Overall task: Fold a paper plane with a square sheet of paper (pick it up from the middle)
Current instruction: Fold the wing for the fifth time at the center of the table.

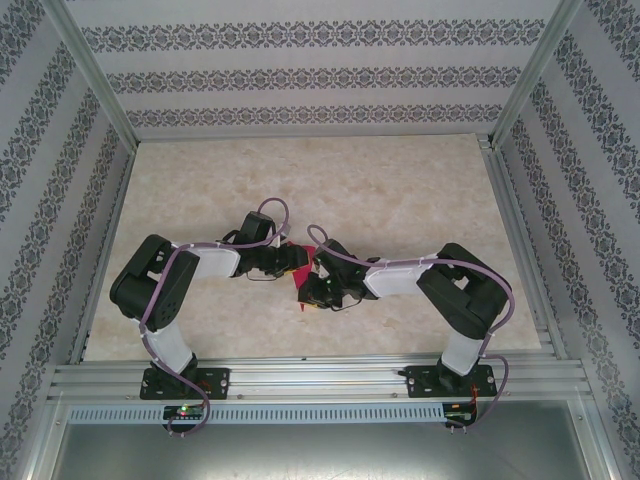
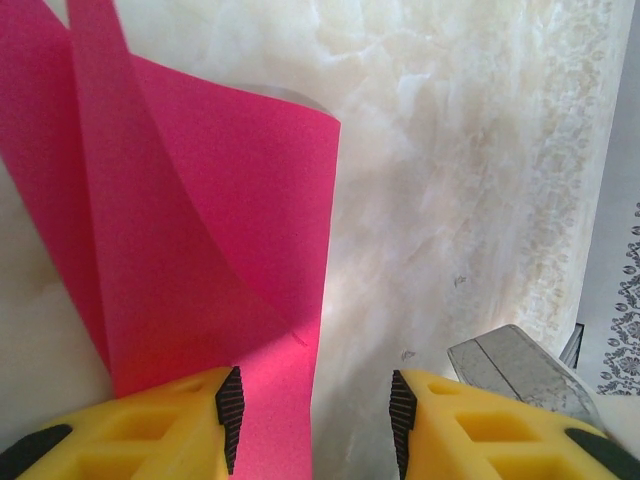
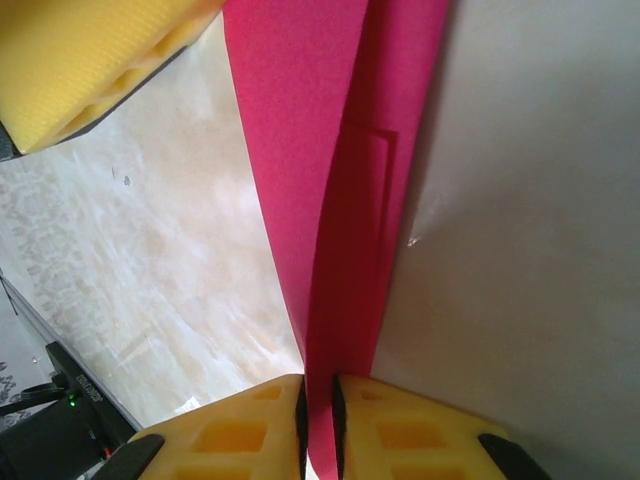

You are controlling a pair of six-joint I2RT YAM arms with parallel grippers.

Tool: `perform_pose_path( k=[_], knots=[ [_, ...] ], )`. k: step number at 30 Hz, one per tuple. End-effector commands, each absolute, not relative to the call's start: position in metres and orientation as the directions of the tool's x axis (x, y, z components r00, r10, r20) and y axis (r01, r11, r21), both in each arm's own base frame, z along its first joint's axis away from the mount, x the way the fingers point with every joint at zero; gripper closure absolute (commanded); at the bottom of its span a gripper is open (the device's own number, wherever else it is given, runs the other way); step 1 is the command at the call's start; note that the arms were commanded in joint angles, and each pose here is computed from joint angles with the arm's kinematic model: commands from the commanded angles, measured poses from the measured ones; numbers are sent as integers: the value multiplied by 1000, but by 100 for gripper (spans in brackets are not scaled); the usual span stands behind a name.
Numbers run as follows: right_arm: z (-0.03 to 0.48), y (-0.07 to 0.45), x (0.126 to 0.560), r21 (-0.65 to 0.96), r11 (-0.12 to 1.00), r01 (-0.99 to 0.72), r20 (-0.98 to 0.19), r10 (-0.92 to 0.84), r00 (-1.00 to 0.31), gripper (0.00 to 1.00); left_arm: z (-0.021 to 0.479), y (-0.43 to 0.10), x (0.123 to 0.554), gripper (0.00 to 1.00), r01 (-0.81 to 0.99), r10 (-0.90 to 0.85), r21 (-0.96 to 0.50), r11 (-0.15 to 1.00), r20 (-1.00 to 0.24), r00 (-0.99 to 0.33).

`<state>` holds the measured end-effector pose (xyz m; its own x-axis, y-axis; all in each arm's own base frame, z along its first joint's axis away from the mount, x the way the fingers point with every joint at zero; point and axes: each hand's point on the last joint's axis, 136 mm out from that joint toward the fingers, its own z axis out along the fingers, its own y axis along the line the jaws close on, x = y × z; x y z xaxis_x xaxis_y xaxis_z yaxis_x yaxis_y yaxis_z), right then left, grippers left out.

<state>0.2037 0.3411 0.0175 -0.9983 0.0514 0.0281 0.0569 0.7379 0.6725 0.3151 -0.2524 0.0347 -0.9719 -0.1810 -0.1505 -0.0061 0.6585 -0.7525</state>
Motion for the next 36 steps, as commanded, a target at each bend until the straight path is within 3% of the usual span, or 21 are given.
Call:
perform_pose_path(
  k=[1, 7, 9, 15, 18, 24, 29, 36],
  knots=[
    [8, 328, 189, 640, 762, 98, 85, 56, -995, 83, 14, -254, 296, 54, -45, -142, -717, 696, -76, -987],
    [-6, 320, 179, 606, 786, 121, 123, 58, -991, 94, 13, -254, 296, 53, -48, -142, -716, 696, -72, -987],
    [-12, 316, 175, 591, 796, 131, 126, 69, -990, 93, 13, -254, 296, 54, -49, -142, -716, 696, -71, -987],
    [-2, 317, 181, 609, 786, 109, 99, 61, -993, 88, 12, -254, 295, 54, -55, -142, -714, 698, -63, -988],
    [23, 320, 194, 650, 755, 80, 30, 80, -996, 78, 10, -254, 294, 54, -58, -139, -710, 702, -57, -989],
    [58, 322, 211, 697, 716, 37, -72, 121, -990, 76, 10, -254, 295, 54, -59, -137, -709, 703, -54, -989],
    [76, 352, 221, 761, 649, -17, -93, 83, -992, 87, 9, -255, 294, 54, -59, -134, -708, 704, -50, -990],
    [56, 361, 238, 774, 633, 36, -67, 138, -988, 92, 9, -254, 292, 54, -58, -128, -707, 704, -47, -991]
  ],
)
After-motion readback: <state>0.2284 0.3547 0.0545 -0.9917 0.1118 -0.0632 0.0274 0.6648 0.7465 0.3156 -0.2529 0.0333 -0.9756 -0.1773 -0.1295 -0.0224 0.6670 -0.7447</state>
